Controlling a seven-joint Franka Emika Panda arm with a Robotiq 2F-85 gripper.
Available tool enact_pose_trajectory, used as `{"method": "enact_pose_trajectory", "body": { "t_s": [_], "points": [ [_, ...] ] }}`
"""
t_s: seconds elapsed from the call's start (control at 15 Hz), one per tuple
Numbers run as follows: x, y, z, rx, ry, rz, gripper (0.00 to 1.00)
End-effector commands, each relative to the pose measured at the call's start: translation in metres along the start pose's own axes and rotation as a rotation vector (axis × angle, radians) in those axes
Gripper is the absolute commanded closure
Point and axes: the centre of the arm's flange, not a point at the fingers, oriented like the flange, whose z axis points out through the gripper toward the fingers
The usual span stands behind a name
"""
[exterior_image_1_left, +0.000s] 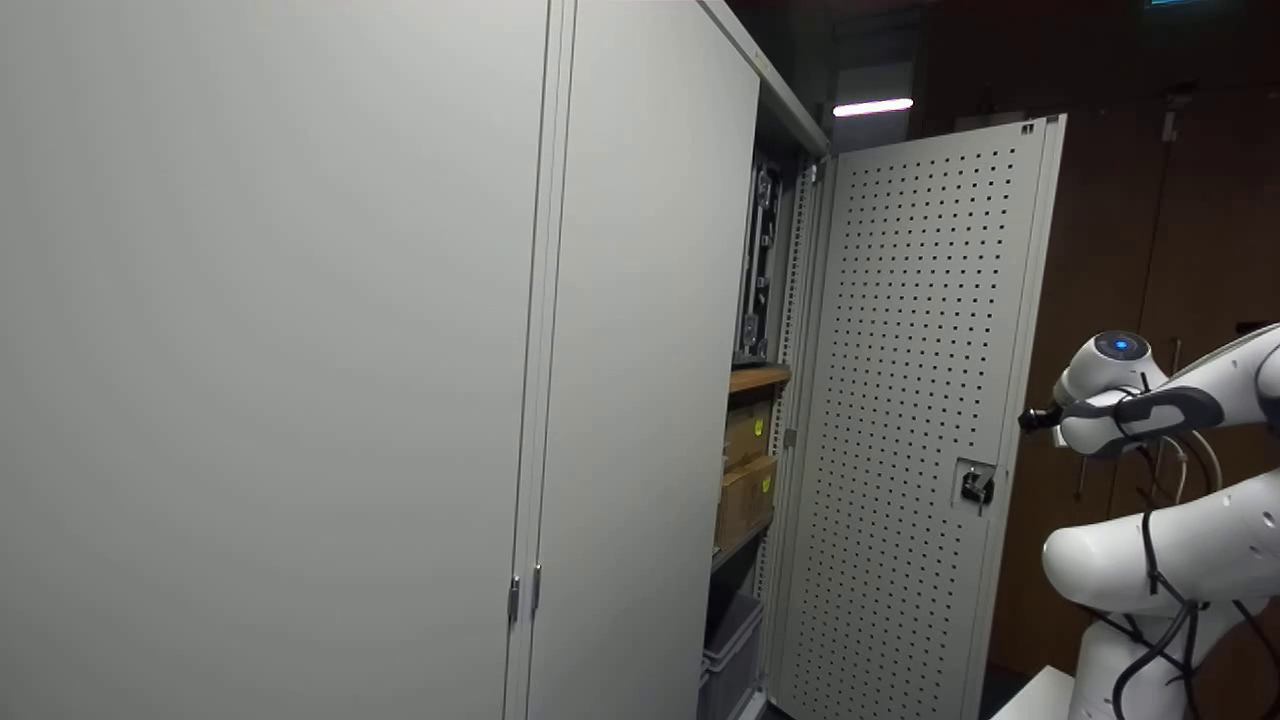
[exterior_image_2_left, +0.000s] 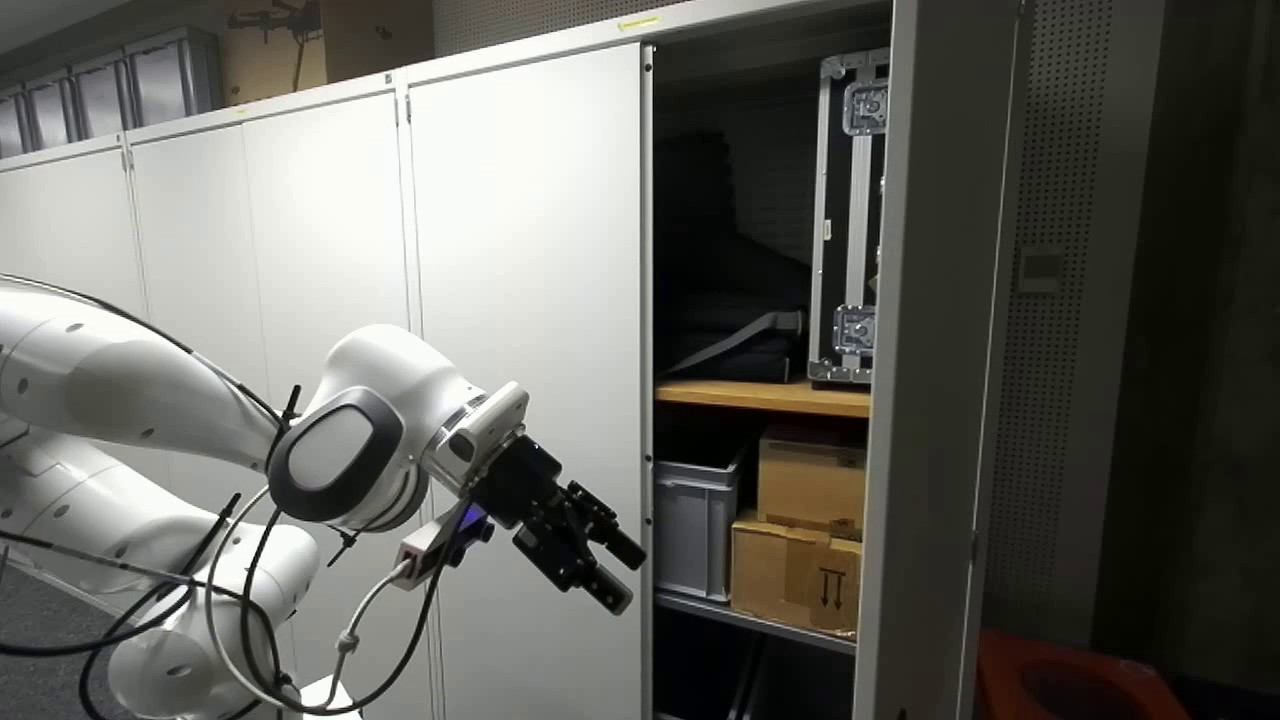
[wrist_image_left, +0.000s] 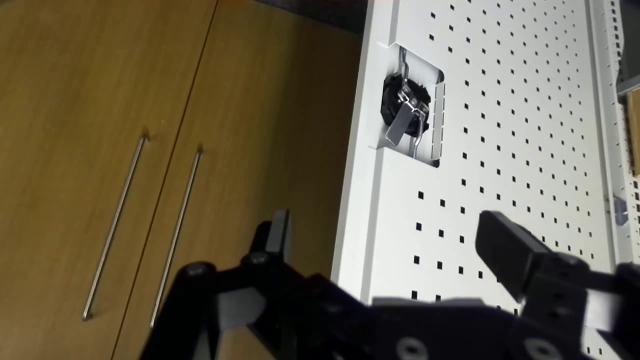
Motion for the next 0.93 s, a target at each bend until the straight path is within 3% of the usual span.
{"method": "enact_pose_trajectory", "body": {
  "t_s": [0.0,0.87],
  "points": [
    [0.023,0.006,0.011,-0.034,0.053,0.011,0.0],
    [0.062,0.056,0.018,-0.047,0.222,0.044,0.0]
  ]
}}
